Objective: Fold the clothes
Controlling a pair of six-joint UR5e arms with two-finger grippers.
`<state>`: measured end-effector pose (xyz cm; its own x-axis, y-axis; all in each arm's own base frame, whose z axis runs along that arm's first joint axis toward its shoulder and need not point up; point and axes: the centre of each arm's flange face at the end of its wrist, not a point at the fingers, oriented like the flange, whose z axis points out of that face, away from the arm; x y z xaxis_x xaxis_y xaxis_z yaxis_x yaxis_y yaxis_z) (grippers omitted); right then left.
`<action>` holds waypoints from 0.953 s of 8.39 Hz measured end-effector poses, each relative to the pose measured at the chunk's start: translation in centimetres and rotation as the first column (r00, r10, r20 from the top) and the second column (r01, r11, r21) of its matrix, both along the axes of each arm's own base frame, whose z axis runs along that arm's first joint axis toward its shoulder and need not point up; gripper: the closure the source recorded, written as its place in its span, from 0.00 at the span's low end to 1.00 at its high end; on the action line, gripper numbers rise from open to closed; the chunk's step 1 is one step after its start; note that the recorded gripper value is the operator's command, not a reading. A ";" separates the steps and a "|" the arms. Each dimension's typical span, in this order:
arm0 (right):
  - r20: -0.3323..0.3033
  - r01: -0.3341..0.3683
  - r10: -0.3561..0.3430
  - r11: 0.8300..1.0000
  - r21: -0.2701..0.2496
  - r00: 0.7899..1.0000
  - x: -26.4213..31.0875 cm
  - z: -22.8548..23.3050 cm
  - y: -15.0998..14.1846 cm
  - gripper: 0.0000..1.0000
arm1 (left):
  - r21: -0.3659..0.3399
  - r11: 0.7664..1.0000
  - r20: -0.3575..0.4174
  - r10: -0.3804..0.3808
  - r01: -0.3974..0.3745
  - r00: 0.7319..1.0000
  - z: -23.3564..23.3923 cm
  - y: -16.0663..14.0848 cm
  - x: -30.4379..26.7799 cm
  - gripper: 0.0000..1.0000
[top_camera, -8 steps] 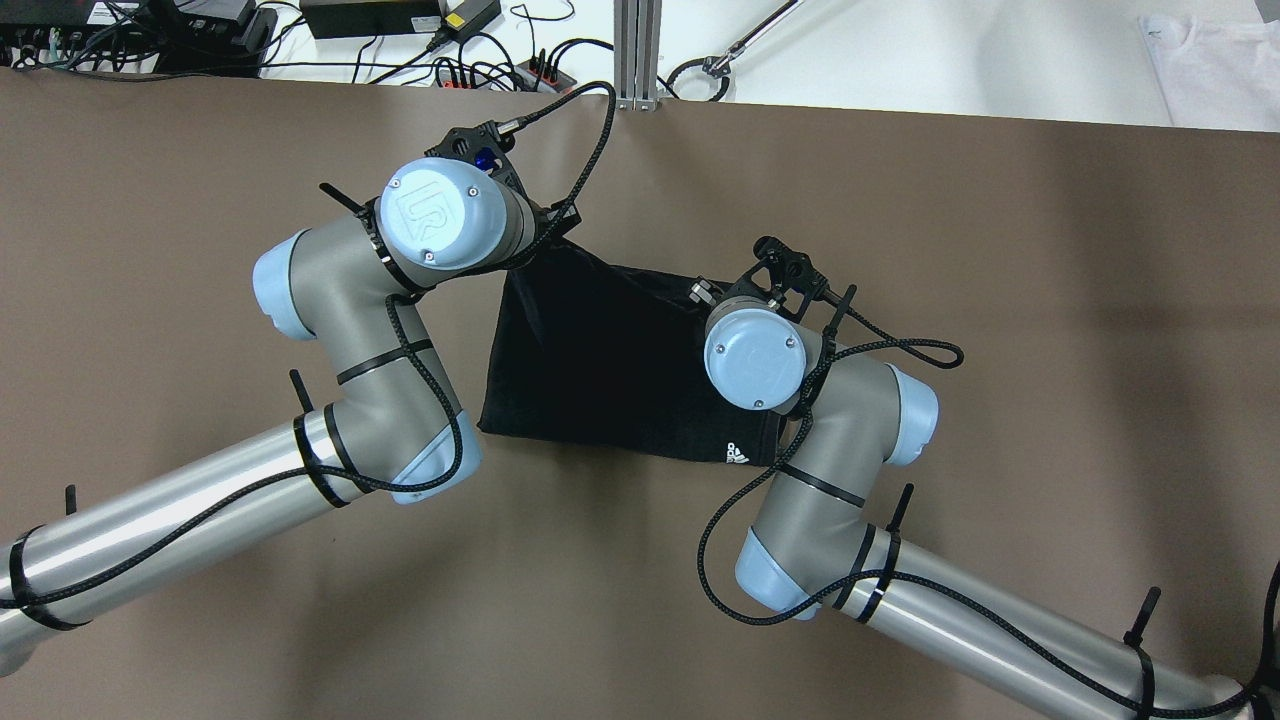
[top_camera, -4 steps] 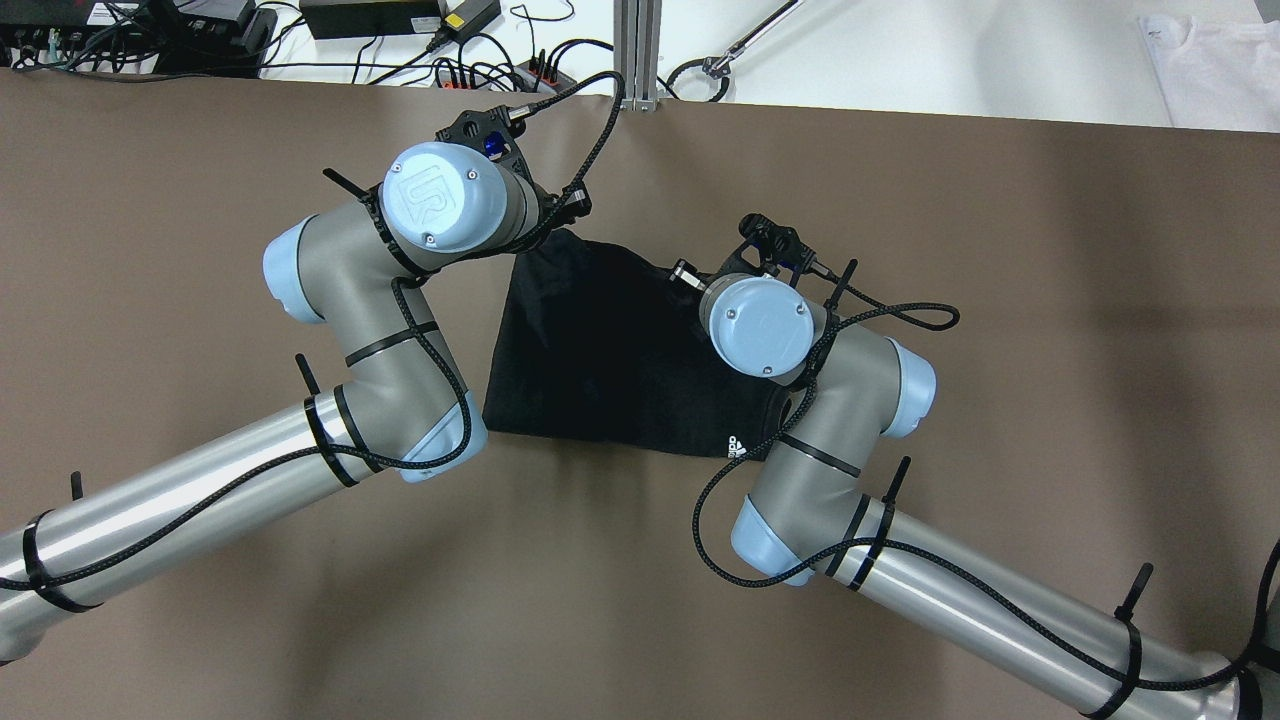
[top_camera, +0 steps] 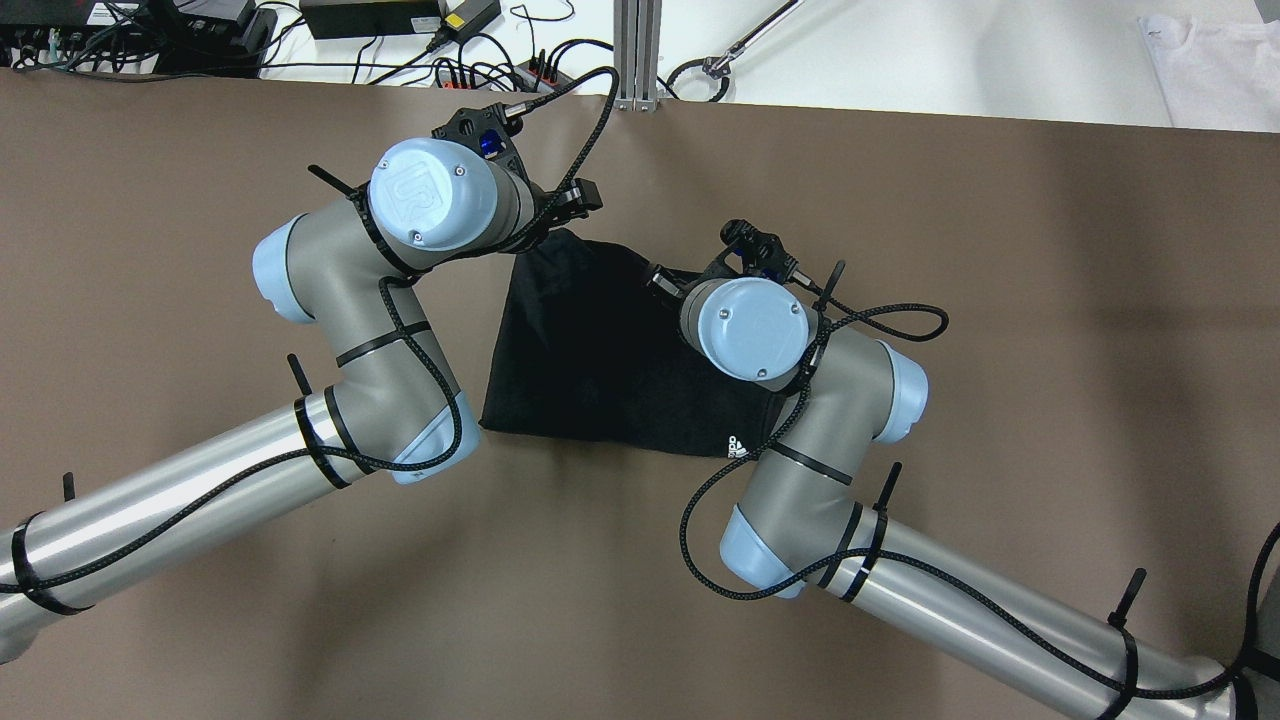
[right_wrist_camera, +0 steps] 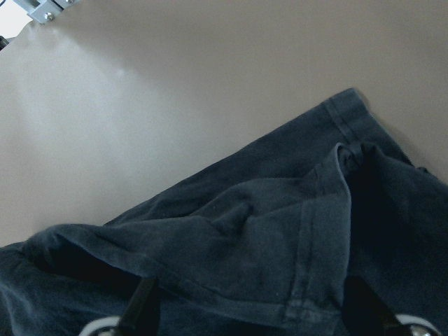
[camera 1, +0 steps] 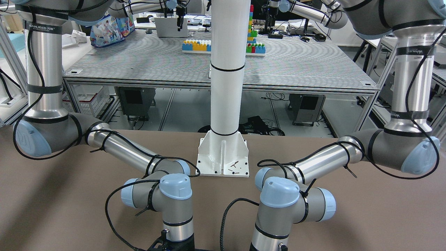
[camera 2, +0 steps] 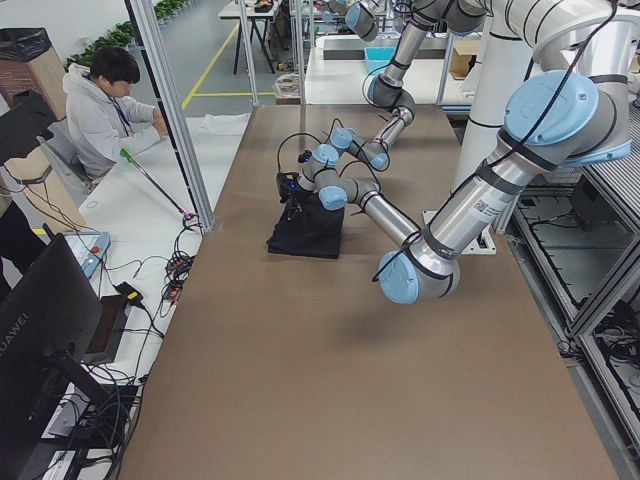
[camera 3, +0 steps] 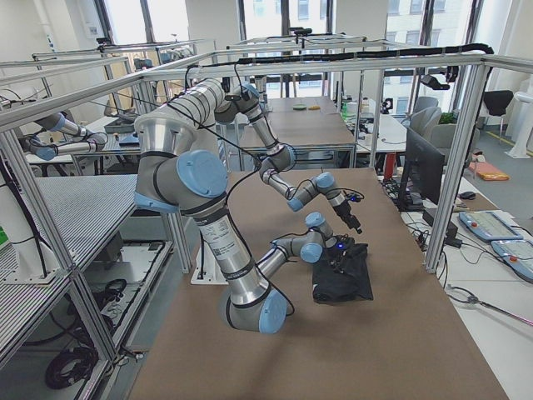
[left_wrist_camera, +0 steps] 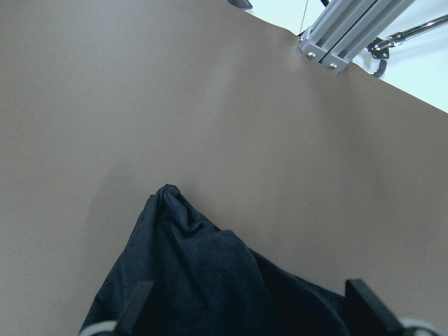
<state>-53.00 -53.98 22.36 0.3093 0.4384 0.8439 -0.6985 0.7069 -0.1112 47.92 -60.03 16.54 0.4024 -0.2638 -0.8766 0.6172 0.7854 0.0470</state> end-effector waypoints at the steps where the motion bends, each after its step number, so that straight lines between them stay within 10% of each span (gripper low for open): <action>1: 0.013 -0.008 0.009 1.000 -0.015 1.000 -0.5 0.0 0.4 0.70 | -0.001 1.000 0.001 0.001 -0.001 1.000 0.3 0.0 0.0 0.00; 2: 0.026 -0.025 0.026 0.999 -0.030 0.999 -0.7 0.0 0.5 0.99 | -0.002 1.000 0.002 0.002 -0.002 1.000 0.5 0.0 0.0 0.00; 7: 0.019 -0.127 0.129 0.988 -0.086 0.991 1.8 1.8 -3.5 1.00 | -0.003 1.000 0.004 0.002 -0.002 1.000 0.9 0.1 0.0 0.00; 8: -0.012 -0.159 0.159 0.982 -0.098 0.987 2.8 3.3 -5.7 0.39 | -0.004 1.000 0.005 0.001 -0.001 1.000 1.0 0.1 0.0 0.00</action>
